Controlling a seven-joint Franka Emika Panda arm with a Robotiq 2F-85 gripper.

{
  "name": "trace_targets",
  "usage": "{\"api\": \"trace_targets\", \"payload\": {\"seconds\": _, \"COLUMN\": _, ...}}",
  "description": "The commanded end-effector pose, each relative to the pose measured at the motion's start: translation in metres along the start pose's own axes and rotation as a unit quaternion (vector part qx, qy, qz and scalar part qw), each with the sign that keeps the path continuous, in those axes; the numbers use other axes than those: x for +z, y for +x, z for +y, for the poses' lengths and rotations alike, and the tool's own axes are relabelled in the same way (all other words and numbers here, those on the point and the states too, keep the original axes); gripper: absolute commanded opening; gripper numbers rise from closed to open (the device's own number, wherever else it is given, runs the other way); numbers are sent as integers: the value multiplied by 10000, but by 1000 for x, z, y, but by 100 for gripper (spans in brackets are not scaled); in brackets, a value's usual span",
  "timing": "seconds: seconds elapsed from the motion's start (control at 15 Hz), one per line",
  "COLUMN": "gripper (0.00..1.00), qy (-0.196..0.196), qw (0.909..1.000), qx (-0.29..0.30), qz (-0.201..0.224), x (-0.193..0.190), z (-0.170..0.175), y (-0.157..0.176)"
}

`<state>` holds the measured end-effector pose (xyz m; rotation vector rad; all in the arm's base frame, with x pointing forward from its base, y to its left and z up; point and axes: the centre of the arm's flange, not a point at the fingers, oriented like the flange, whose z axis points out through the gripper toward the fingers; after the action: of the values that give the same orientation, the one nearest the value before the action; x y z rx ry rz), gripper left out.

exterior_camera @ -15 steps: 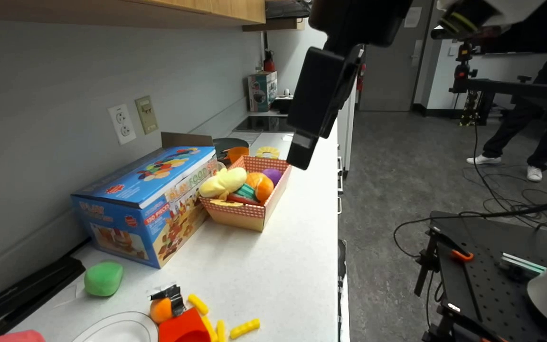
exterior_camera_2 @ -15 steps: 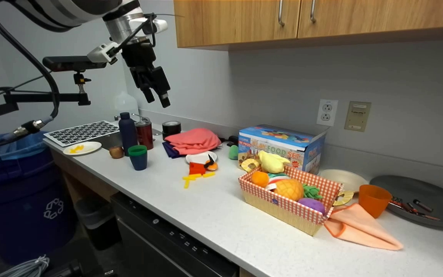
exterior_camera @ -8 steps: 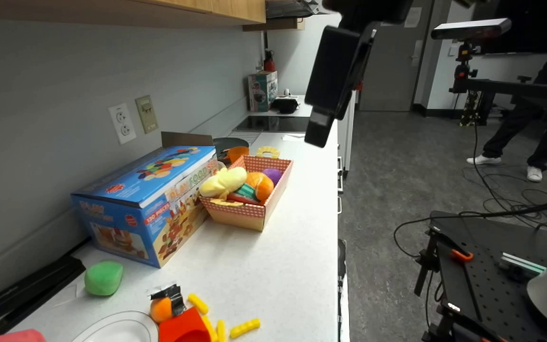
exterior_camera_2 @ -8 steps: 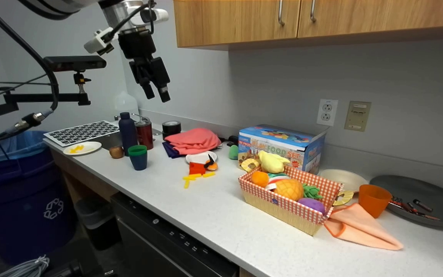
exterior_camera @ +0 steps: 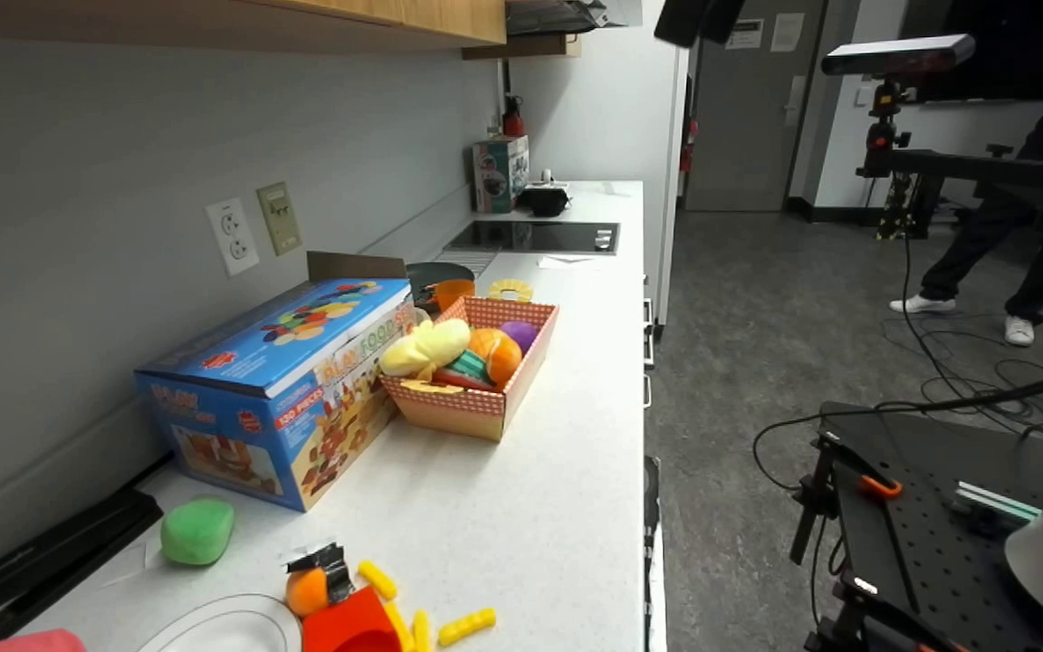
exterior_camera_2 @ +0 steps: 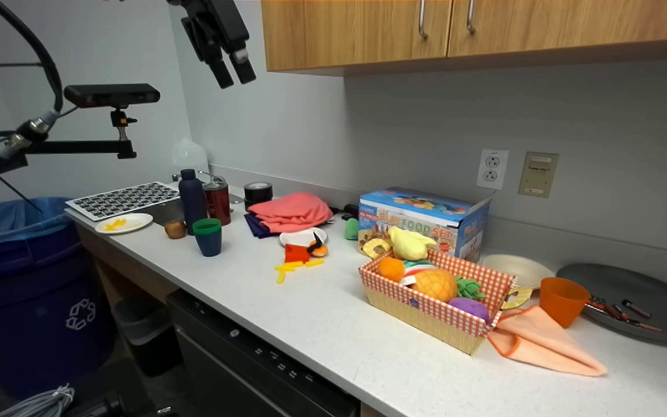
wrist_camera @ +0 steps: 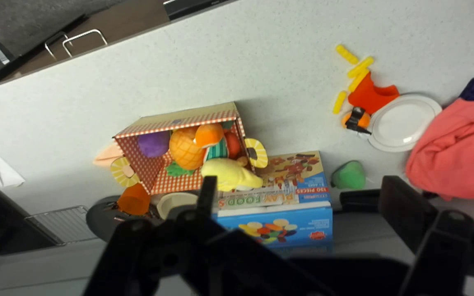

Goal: Open the left upper cabinet door

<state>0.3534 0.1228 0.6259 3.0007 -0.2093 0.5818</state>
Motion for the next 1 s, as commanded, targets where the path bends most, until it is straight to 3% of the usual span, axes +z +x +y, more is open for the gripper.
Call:
{"api": "trace_targets", "payload": {"seconds": 0.0, "gripper": 100, "qy": 32, "qw": 9999, "qx": 78, "qz": 115, "x": -10, "z": 7, "y": 2}}
{"api": "trace_targets", "payload": {"seconds": 0.47, "gripper": 100, "qy": 53, "qw": 9995, "qx": 168, "qz": 252, "x": -22, "z": 14, "y": 1}}
{"api": "trace_targets", "payload": {"seconds": 0.93, "gripper": 100, "qy": 323, "qw": 9991, "qx": -149, "qz": -216, "x": -64, "z": 67, "y": 61}}
